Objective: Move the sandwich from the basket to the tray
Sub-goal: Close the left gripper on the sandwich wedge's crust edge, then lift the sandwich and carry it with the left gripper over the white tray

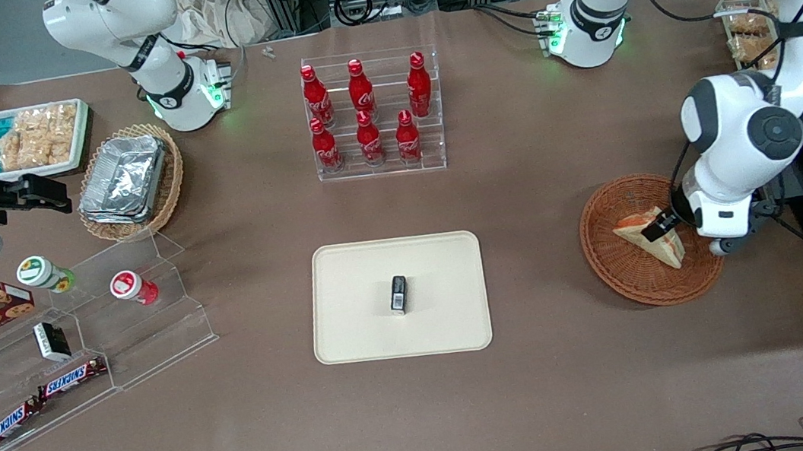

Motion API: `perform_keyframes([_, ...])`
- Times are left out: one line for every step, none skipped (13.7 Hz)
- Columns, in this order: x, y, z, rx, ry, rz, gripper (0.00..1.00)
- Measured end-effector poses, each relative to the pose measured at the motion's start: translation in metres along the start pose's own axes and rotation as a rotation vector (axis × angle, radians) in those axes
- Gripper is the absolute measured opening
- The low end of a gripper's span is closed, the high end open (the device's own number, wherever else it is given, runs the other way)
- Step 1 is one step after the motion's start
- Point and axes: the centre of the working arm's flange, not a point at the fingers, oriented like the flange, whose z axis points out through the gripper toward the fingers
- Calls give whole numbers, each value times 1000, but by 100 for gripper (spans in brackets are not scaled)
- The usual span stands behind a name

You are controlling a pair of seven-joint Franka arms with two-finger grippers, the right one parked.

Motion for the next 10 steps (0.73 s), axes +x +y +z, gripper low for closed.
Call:
perform_keyframes([-1,0,14,2,-3,-8,100])
perform_keyframes([-1,1,26,3,-7,-15,100])
perform_keyframes([-2,1,36,9,-14,-23,100])
perform_keyframes([-3,0,44,14,-22,-33,93])
perform_keyframes([-3,0,47,17,-25,-38,83])
perform_keyframes([-3,0,48,17,-25,-40,70])
perform_keyframes([-2,1,46,14,-22,-40,60])
perform_keyframes([-2,2,44,11,-18,-40,49])
perform_keyframes([0,3,38,5,-10,-40,42])
perform_keyframes([2,5,28,1,-4,-41,39])
